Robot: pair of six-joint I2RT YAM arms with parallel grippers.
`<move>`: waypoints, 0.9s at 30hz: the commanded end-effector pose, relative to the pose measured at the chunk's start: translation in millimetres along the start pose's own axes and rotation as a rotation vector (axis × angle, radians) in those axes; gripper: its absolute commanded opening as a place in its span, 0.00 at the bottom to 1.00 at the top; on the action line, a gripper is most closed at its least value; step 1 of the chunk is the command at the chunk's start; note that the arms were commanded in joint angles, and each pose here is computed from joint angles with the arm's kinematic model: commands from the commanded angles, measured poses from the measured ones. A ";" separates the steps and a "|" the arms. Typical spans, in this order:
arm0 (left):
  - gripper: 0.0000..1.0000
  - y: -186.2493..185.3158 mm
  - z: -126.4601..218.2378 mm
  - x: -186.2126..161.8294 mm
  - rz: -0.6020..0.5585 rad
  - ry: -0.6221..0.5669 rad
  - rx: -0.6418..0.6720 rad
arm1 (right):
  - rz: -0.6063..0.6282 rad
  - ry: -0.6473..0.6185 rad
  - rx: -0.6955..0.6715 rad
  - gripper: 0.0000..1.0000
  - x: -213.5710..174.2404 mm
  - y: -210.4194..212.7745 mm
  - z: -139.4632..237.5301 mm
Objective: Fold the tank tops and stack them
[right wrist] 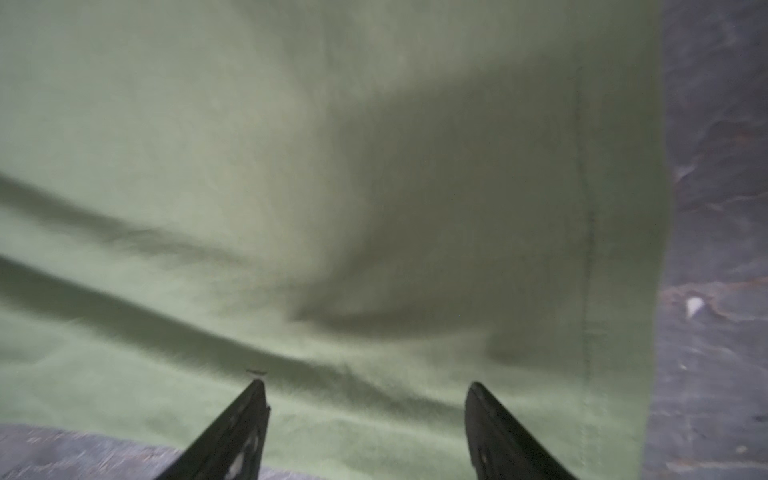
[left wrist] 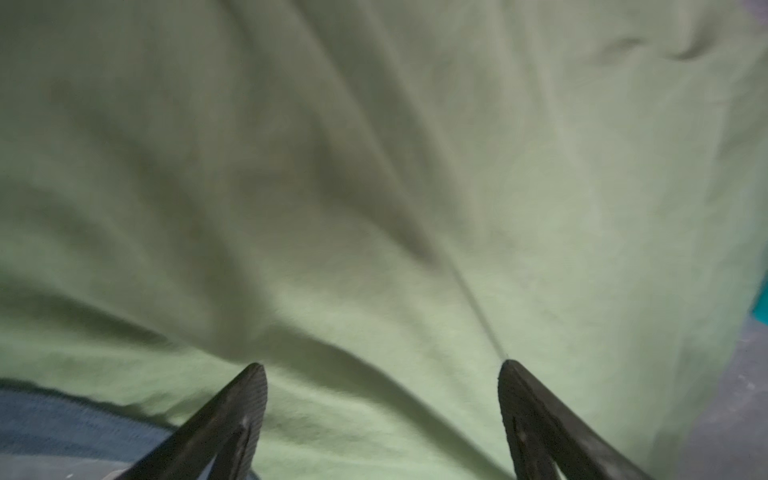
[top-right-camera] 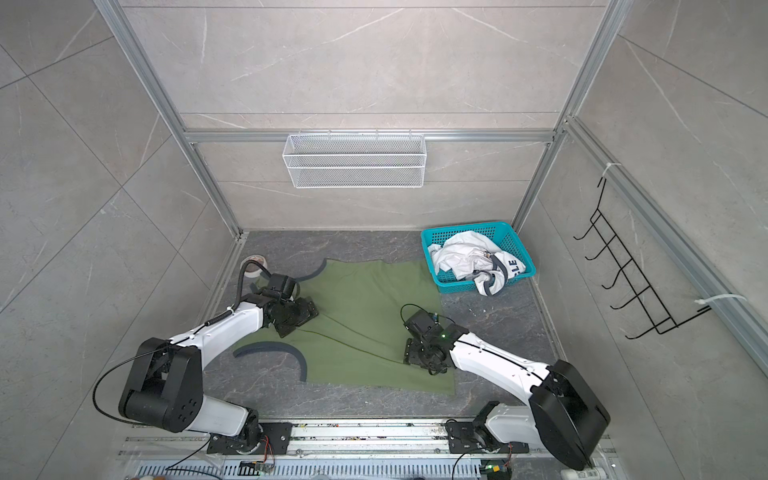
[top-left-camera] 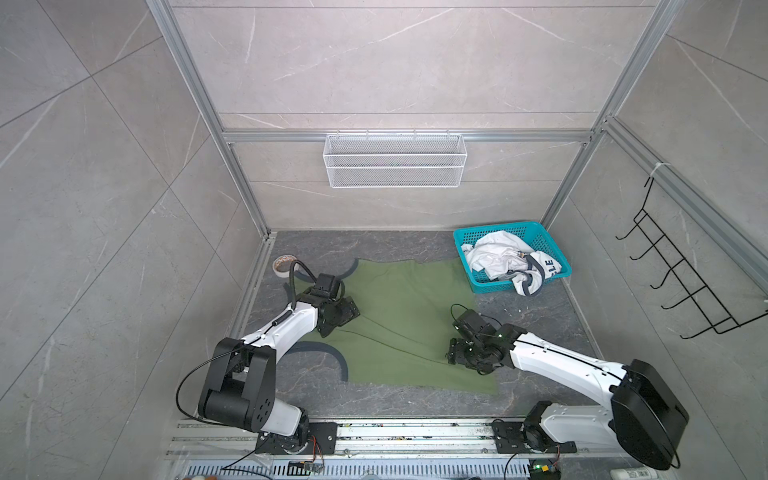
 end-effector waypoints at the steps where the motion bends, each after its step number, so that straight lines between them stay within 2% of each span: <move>1: 0.89 15.8 -5.0 -22.6 0.031 0.036 0.039 | -0.019 0.041 -0.045 0.76 -7.8 -9.4 -12.9; 9: 0.90 57.2 -5.5 -73.3 0.124 0.077 0.121 | -0.046 0.079 -0.076 0.76 -23.7 -27.6 -18.7; 13: 0.90 78.4 10.1 -89.8 0.203 0.030 0.171 | -0.048 0.098 -0.068 0.76 -34.7 -27.8 -22.5; 17: 0.91 84.0 22.2 -93.8 0.227 -0.022 0.167 | -0.060 0.115 -0.066 0.76 -44.0 -23.8 -26.6; 21: 0.91 74.7 33.1 -79.1 0.187 -0.050 0.139 | -0.040 0.077 -0.057 0.76 -40.4 -14.9 -15.0; 27: 0.91 36.4 72.0 -10.8 0.057 -0.161 0.083 | 0.086 -0.139 -0.029 0.77 -4.1 17.3 39.8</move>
Point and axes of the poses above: each gripper's point midway between its finger pads, its own z axis back along the fingers, its own y axis along the line the jaws close on, x = y × z, the point moved 7 cm from there along z, back along the fingers, and after that the axes turned 13 degrees about -z, right-handed, at the moved point
